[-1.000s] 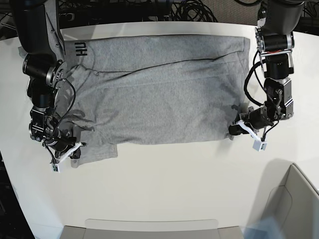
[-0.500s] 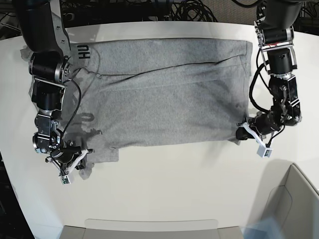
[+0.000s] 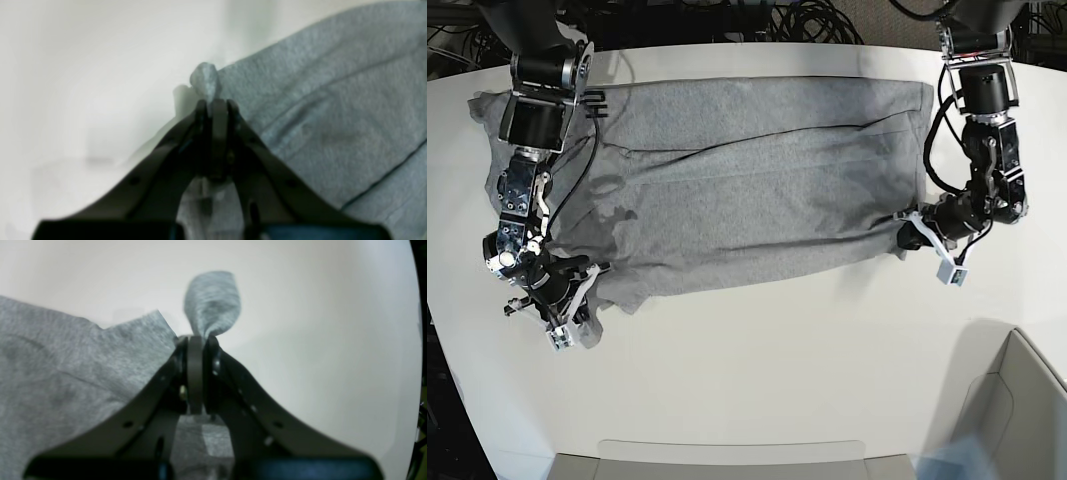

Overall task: Fold the T-shirt properly
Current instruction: 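Lift the hem and fold it over toward the collar edge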

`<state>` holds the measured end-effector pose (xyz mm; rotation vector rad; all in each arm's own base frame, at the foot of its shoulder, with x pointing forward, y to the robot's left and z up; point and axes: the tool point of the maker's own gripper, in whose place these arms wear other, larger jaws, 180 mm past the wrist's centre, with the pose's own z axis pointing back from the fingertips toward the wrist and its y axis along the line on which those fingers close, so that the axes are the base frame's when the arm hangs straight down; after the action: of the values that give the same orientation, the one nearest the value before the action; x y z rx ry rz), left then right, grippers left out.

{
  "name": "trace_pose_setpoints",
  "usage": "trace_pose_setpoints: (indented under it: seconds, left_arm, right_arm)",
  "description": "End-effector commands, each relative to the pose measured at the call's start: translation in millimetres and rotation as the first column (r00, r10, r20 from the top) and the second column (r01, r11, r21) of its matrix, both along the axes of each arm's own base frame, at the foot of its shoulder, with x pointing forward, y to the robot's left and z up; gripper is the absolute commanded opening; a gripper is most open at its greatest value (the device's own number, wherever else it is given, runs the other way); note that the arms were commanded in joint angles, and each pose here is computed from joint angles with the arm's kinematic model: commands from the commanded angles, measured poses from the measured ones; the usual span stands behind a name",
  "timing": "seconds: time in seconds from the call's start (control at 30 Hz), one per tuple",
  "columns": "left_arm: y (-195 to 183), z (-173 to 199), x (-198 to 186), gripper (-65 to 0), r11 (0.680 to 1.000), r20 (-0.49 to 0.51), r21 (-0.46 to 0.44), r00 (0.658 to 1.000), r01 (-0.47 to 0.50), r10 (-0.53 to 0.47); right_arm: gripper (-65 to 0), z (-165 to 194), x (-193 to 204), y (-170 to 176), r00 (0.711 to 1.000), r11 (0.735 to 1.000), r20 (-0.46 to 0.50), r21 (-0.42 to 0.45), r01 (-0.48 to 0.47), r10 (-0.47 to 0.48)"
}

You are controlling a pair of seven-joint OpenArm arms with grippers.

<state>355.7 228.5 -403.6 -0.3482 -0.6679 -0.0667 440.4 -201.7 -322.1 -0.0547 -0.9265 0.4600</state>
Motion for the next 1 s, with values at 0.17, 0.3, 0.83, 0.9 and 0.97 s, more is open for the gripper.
trace_pose_setpoints:
  seconds: [0.17, 0.3, 0.83, 0.9, 0.97]
  left_arm:
    - [21, 34, -7, -65.0, 0.998, 0.077, 0.056, 0.997, -0.021, 0.017]
    - [22, 42, -20, -65.0, 0.995, 0.079, 0.095, 0.997, -0.003, -0.005]
    - [4, 47, -59, -65.0, 0.984, 0.085, 0.161, 0.993, 0.071, -0.086]
    - [-3, 48, -66, -65.0, 0.985, 0.092, 0.154, 0.992, 0.074, -0.089]
    - [-7, 51, -72, -65.0, 0.982, 0.086, 0.166, 0.991, 0.09, -0.105]
  right_arm:
    - [-65.0, 21, -18, -1, 0.999, 1.0, 0.047, -0.008, -0.019, 0.02]
    - [-65.0, 17, -35, 1, 0.998, 0.999, 0.047, -0.016, -0.028, 0.029]
    - [-65.0, 22, -77, -71, 0.984, 0.986, 0.073, -0.014, 0.163, -0.162]
    - [-65.0, 21, -83, -78, 0.985, 0.987, 0.067, -0.016, 0.158, -0.157]
    - [-65.0, 19, -90, -88, 0.985, 0.985, 0.044, -0.028, 0.168, -0.167]
